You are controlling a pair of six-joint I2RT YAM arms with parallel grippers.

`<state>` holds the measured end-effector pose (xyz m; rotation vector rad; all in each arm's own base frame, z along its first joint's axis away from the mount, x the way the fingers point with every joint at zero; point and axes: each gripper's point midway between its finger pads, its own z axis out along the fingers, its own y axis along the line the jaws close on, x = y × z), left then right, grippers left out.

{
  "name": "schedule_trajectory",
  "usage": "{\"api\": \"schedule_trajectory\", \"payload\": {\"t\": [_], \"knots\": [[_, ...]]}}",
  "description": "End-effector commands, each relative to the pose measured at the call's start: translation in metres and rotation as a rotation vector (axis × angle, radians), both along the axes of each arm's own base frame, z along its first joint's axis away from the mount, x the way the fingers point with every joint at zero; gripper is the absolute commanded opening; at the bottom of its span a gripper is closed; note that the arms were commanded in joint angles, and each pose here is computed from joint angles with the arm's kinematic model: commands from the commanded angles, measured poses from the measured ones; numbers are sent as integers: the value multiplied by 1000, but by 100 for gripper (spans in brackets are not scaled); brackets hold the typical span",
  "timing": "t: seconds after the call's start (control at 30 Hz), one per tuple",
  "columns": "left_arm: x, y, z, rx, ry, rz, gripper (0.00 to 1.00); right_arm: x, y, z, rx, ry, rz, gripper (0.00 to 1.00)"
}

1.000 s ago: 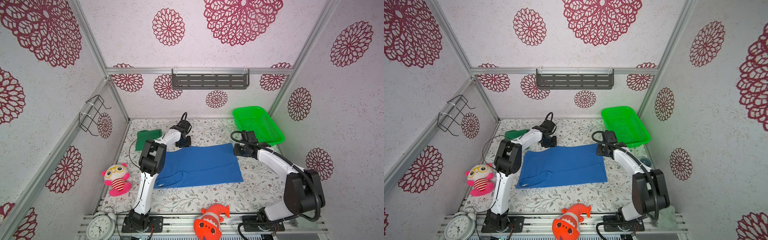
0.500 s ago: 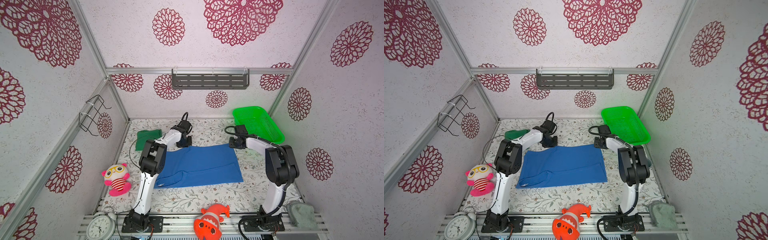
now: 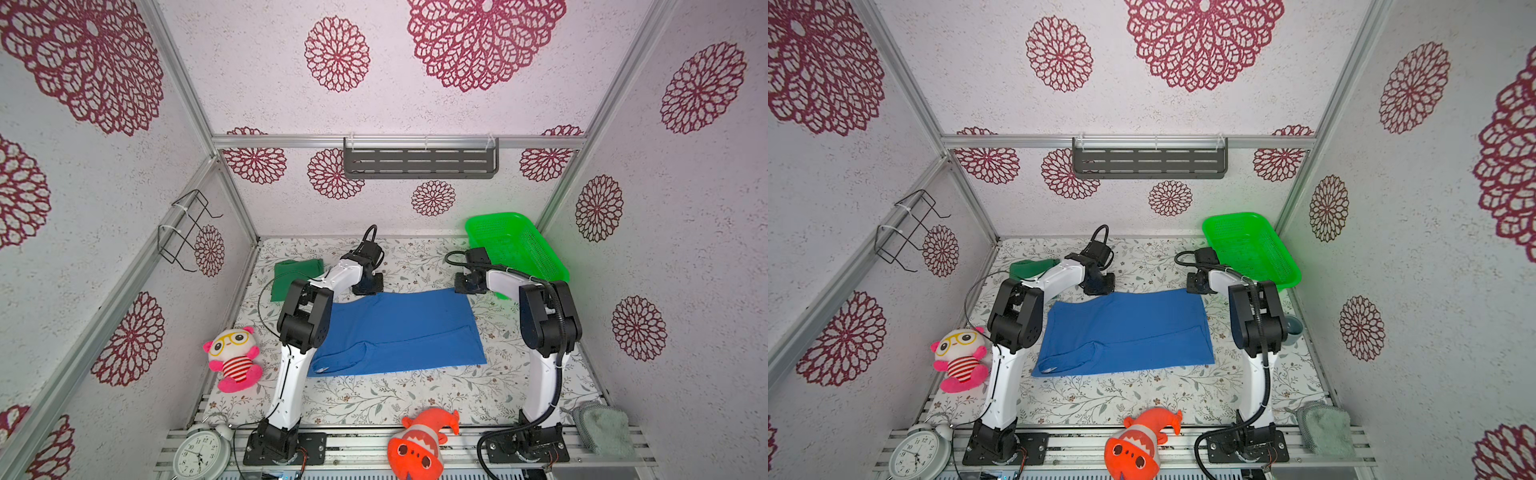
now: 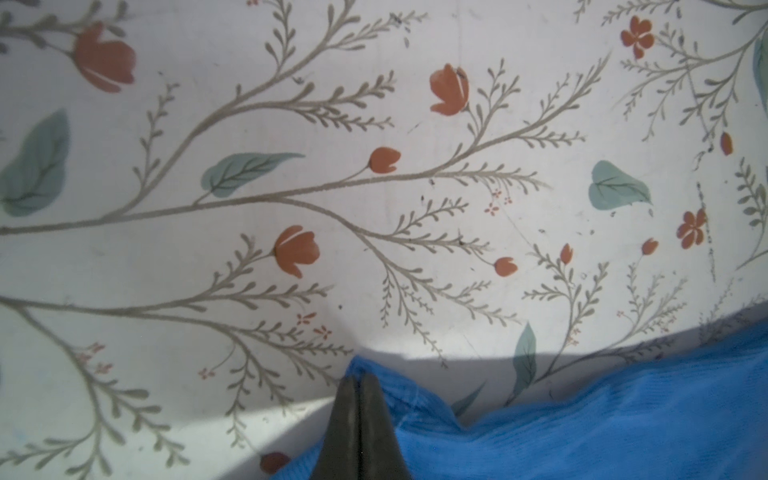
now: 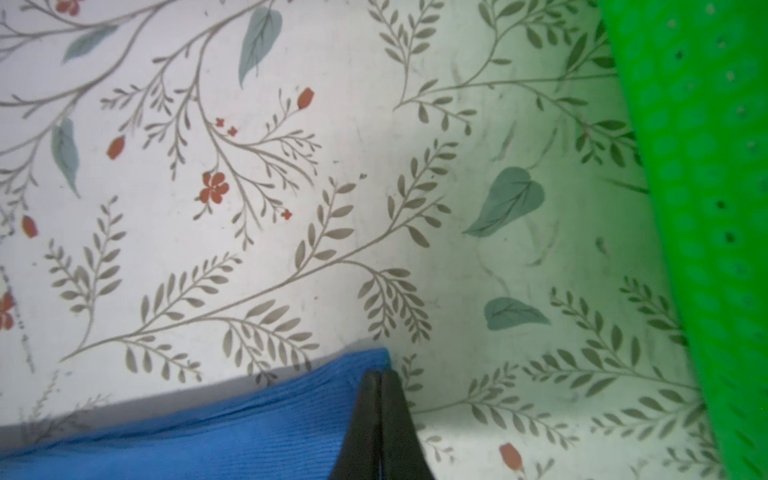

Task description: Fold and stack the tank tops

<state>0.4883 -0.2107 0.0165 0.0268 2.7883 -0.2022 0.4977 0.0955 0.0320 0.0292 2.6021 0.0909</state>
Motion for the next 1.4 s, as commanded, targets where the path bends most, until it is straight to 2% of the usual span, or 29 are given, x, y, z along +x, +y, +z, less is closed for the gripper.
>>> {"api": "schedule_trajectory", "payload": {"t": [0.0, 0.3, 0.53, 0.87, 1.1, 1.37], "knots": [[-11, 12, 10, 57, 6, -15, 0, 1, 0, 35, -19, -60, 73, 0], [-21, 23, 41, 79, -94, -18, 0, -17, 8, 71, -20, -159, 217, 0], [-27, 27, 59, 91, -144, -11, 0, -35, 12, 76, -2, -199, 270, 0], [-57, 26, 93, 152, -281, -17, 0, -74, 3, 91, -36, -286, 302, 0], [-92, 25, 77, 191, -292, -1, 0, -99, -7, 87, -37, -300, 263, 0], [-134, 25, 45, 181, -254, 76, 0, -132, -15, 66, 15, -230, 177, 0]]}}
